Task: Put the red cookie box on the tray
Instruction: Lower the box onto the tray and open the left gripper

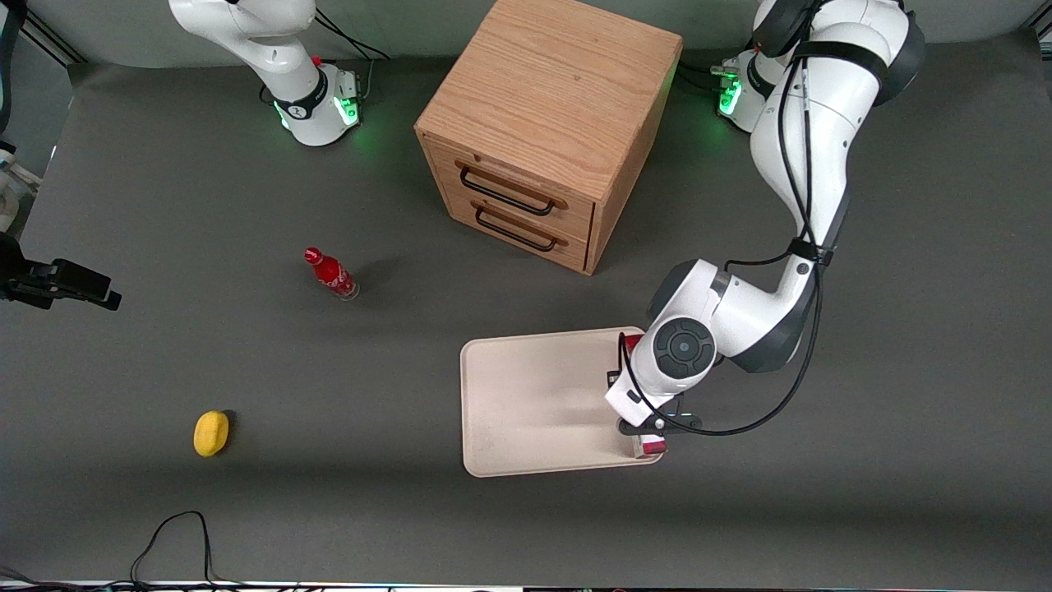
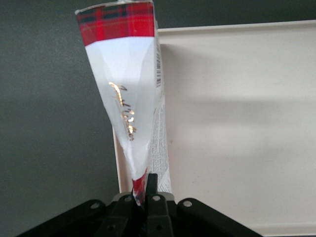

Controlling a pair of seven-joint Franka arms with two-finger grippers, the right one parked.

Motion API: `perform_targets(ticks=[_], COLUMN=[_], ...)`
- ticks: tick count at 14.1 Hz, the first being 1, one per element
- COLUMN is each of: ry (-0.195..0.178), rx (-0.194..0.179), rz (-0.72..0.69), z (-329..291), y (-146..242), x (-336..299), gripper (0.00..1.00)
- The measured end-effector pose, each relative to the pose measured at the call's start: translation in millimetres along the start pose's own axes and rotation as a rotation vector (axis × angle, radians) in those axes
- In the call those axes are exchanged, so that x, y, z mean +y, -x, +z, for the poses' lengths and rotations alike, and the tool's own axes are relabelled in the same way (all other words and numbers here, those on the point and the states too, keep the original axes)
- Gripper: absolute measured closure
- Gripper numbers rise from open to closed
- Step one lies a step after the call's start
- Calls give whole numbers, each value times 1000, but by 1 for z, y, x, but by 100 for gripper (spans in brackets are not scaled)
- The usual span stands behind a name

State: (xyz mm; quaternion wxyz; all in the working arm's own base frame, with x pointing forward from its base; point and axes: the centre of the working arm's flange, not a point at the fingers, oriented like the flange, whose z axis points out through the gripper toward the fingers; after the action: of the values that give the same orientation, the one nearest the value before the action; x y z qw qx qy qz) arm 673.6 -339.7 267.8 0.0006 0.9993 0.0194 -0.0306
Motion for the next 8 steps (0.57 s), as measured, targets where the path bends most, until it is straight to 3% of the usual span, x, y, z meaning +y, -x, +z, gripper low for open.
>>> perform_targets(ticks=[3, 4, 8], ry=[0, -1, 1], rx=[0, 1, 6], rz=[-1, 0, -2], z=[0, 0, -3], y=[0, 0, -1], x=[0, 0, 0], gripper=[96, 90, 48])
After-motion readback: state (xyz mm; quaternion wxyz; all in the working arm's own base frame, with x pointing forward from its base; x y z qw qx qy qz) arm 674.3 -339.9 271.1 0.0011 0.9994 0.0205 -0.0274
